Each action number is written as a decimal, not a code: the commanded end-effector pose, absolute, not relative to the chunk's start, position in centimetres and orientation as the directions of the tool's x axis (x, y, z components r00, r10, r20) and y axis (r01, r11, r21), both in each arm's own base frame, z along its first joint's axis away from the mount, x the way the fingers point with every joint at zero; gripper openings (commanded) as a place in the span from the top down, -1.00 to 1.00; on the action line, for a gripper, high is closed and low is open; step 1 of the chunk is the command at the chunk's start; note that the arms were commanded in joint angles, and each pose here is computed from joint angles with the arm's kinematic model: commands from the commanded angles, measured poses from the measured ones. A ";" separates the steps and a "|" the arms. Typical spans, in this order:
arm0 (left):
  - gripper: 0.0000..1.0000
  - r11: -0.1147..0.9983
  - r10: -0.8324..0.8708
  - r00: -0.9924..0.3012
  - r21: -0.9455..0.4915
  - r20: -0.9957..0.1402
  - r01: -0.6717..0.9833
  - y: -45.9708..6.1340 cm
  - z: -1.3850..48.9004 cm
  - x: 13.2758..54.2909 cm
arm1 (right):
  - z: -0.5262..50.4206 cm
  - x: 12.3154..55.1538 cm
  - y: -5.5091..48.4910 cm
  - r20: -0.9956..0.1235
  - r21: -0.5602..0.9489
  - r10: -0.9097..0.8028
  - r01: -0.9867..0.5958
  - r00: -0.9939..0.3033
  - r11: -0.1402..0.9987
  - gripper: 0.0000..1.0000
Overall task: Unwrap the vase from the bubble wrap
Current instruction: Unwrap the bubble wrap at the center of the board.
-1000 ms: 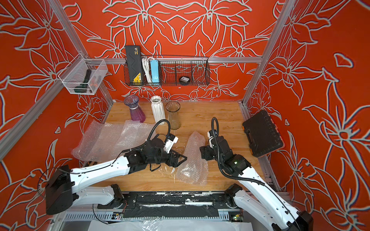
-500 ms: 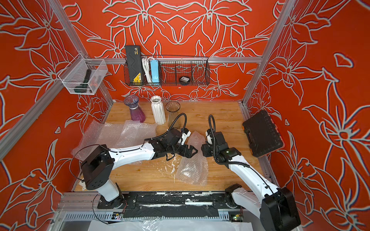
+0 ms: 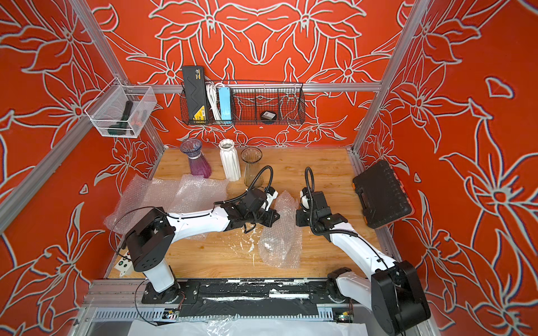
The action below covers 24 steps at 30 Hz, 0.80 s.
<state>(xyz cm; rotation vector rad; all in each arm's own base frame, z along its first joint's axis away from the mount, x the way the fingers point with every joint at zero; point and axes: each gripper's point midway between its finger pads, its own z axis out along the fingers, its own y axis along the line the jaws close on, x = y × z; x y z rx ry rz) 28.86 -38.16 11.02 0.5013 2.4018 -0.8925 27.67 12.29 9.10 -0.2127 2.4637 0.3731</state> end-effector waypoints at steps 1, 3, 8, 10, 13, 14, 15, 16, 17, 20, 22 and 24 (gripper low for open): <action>0.96 0.738 0.144 -0.796 -0.472 -0.587 0.482 -36.6 10.9 28.9 | 10.0 27.7 11.0 -0.659 0.213 -0.002 -0.189 -0.753 0.959 1.00; 0.98 0.748 0.127 -0.797 -0.470 -0.591 0.468 -35.7 11.0 29.1 | 10.4 27.5 10.1 -0.675 0.209 0.025 -0.158 -0.738 0.965 1.00; 1.00 0.777 0.083 -0.788 -0.455 -0.610 0.434 -33.1 11.7 29.5 | 10.5 27.0 8.6 -0.682 0.232 0.082 -0.109 -0.726 0.967 1.00; 1.00 0.783 0.066 -0.789 -0.458 -0.611 0.421 -32.3 11.8 29.5 | 10.4 27.0 8.4 -0.680 0.239 0.094 -0.099 -0.727 0.966 1.00; 1.00 0.786 0.052 -0.791 -0.464 -0.610 0.410 -31.3 11.8 29.3 | 10.5 27.0 8.4 -0.679 0.251 0.103 -0.098 -0.727 0.963 1.00; 0.86 0.789 0.045 -0.792 -0.464 -0.609 0.402 -30.8 11.8 29.4 | 10.6 27.1 8.4 -0.681 0.252 0.106 -0.096 -0.725 0.963 1.00; 0.73 0.791 0.040 -0.793 -0.466 -0.607 0.397 -30.4 11.8 29.4 | 10.7 27.1 8.4 -0.682 0.252 0.106 -0.097 -0.723 0.963 0.93; 0.64 0.795 0.034 -0.795 -0.466 -0.606 0.389 -30.0 11.8 29.4 | 10.8 27.1 8.4 -0.683 0.250 0.105 -0.096 -0.722 0.963 0.84; 0.49 0.799 0.028 -0.796 -0.465 -0.605 0.381 -29.5 11.8 29.5 | 11.0 27.2 8.3 -0.687 0.247 0.102 -0.099 -0.720 0.964 0.71; 0.09 0.820 0.016 -0.792 -0.445 -0.611 0.360 -27.9 12.0 29.5 | 11.7 27.1 8.1 -0.699 0.229 0.090 -0.103 -0.709 0.968 0.24; -0.04 0.837 0.013 -0.779 -0.419 -0.626 0.351 -26.8 12.6 29.5 | 12.3 27.0 8.0 -0.709 0.224 0.087 -0.107 -0.699 0.969 -0.01; -0.15 0.843 0.021 -0.759 -0.398 -0.650 0.363 -26.2 14.0 29.2 | 13.0 26.7 8.1 -0.716 0.225 0.080 -0.121 -0.693 0.967 -0.17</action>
